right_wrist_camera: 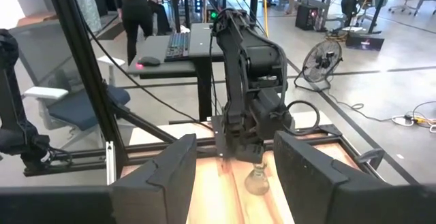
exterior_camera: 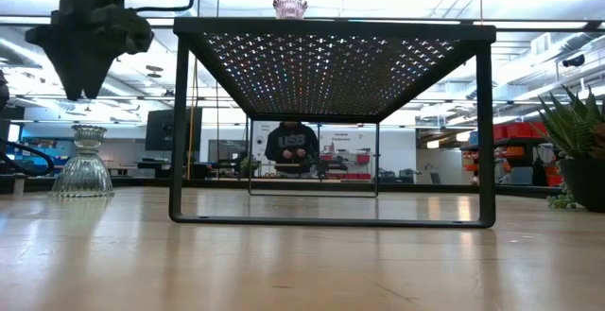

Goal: Pick & Place candle stick holders
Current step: Put the green candle holder on the shelf

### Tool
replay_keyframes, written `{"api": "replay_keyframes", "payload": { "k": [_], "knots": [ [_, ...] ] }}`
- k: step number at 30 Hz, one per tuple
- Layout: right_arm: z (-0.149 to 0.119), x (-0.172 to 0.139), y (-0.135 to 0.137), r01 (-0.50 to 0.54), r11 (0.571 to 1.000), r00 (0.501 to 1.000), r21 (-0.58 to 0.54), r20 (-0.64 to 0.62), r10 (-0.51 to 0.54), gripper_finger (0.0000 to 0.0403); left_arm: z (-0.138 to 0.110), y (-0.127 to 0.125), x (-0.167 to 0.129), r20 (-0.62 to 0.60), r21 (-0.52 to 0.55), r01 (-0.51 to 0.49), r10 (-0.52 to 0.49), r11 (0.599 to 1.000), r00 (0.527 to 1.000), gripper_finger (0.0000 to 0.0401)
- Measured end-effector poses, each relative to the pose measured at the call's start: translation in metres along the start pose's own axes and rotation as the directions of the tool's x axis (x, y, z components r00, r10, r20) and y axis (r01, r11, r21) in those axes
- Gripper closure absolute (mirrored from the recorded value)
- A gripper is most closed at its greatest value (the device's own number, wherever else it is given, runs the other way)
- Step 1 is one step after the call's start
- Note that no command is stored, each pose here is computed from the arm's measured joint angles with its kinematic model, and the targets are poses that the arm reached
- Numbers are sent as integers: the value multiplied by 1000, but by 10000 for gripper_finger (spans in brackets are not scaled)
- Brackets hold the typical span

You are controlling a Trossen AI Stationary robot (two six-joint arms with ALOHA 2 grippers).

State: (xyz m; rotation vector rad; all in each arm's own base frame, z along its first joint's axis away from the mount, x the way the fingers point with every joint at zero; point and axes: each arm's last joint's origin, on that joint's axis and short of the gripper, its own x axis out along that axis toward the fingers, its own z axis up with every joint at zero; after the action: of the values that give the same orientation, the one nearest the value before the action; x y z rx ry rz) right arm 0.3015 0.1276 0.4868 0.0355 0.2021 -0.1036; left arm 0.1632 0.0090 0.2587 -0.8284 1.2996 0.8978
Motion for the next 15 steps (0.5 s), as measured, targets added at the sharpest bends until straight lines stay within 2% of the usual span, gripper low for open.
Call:
{"api": "replay_keyframes", "payload": {
  "k": [9, 15],
  "knots": [
    [-1, 0, 0, 1, 1000, 1000, -4, -8, -1, 206, 1, 1, 0, 17, 0, -15, 15, 1000, 1000, 219],
    [-1, 0, 0, -2, 1000, 1000, -4, -8, 2, 206, 0, 1, 0, 16, -3, -15, 15, 1000, 1000, 174]
  ]
}}
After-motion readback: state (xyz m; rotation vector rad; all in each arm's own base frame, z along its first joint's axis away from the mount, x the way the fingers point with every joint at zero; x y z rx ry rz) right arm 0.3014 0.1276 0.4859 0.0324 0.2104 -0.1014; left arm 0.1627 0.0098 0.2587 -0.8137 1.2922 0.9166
